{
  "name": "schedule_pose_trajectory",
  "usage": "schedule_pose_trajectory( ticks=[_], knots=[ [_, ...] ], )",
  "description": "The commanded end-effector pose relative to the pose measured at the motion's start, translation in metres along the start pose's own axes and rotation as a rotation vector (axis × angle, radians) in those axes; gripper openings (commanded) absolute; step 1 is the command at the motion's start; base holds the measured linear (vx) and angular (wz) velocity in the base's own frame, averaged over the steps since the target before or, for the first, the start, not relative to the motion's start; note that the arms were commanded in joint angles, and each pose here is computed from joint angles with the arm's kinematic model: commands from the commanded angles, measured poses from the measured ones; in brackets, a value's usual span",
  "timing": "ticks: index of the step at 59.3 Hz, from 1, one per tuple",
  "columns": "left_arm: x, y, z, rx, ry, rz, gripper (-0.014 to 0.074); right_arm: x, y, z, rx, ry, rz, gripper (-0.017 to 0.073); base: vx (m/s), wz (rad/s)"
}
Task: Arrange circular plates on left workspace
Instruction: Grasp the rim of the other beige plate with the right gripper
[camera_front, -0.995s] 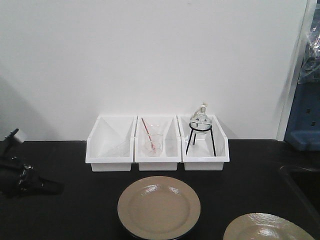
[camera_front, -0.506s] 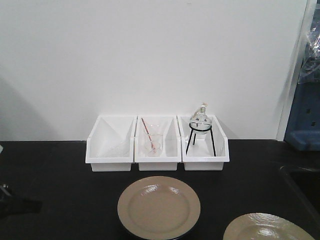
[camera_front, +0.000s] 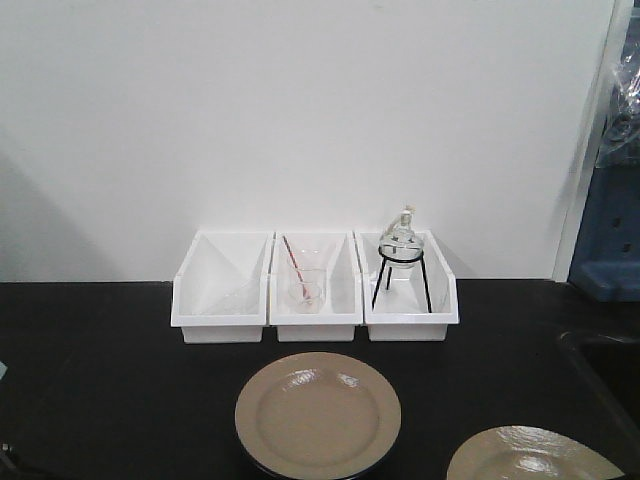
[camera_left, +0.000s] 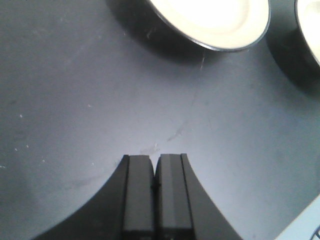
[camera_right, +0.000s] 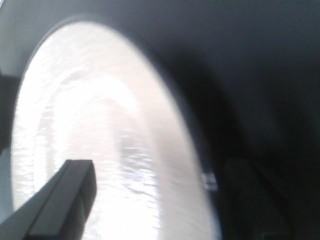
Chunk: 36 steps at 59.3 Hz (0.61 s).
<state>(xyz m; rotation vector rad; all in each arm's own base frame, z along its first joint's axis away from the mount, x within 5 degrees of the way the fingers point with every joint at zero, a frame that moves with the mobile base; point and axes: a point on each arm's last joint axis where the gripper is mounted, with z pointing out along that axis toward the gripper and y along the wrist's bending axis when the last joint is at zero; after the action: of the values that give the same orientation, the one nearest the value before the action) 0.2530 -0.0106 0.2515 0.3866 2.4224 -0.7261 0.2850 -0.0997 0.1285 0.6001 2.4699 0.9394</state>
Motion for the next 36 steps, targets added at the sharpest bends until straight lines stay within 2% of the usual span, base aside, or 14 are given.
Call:
schedule_pose_trajectory(
  ticks=[1, 4, 8, 14, 23, 29, 36],
  knots=[
    [-0.011, -0.010, -0.011, 0.015, -0.079, 0.008, -0.0001, -0.007, 0.015, -0.004, -0.057, -0.028, -0.035, 0.0507, 0.00, 0.00],
    [-0.011, -0.010, -0.011, 0.020, -0.077, 0.008, -0.0001, -0.007, 0.013, -0.003, -0.062, -0.033, -0.021, 0.0426, 0.00, 0.00],
    [-0.011, -0.011, -0.011, 0.028, -0.073, 0.008, -0.0001, -0.008, 0.013, -0.003, -0.064, -0.039, -0.015, 0.0267, 0.00, 0.00],
    [-0.010, -0.012, -0.011, 0.040, -0.066, 0.008, -0.0001, -0.008, 0.016, -0.004, -0.090, -0.047, -0.023, -0.0015, 0.00, 0.00],
    [-0.010, -0.012, -0.011, 0.042, -0.066, 0.008, -0.0001, -0.015, 0.032, -0.011, -0.214, -0.124, 0.026, -0.0007, 0.00, 0.00],
    [-0.010, -0.012, -0.011, 0.041, -0.067, 0.008, -0.0001, -0.026, 0.049, -0.024, -0.313, -0.242, 0.059, -0.0004, 0.00, 0.00],
    [-0.010, -0.012, -0.011, 0.042, -0.067, 0.007, -0.0001, -0.032, 0.070, -0.030, -0.390, -0.326, 0.082, -0.0004, 0.00, 0.00]
  ],
)
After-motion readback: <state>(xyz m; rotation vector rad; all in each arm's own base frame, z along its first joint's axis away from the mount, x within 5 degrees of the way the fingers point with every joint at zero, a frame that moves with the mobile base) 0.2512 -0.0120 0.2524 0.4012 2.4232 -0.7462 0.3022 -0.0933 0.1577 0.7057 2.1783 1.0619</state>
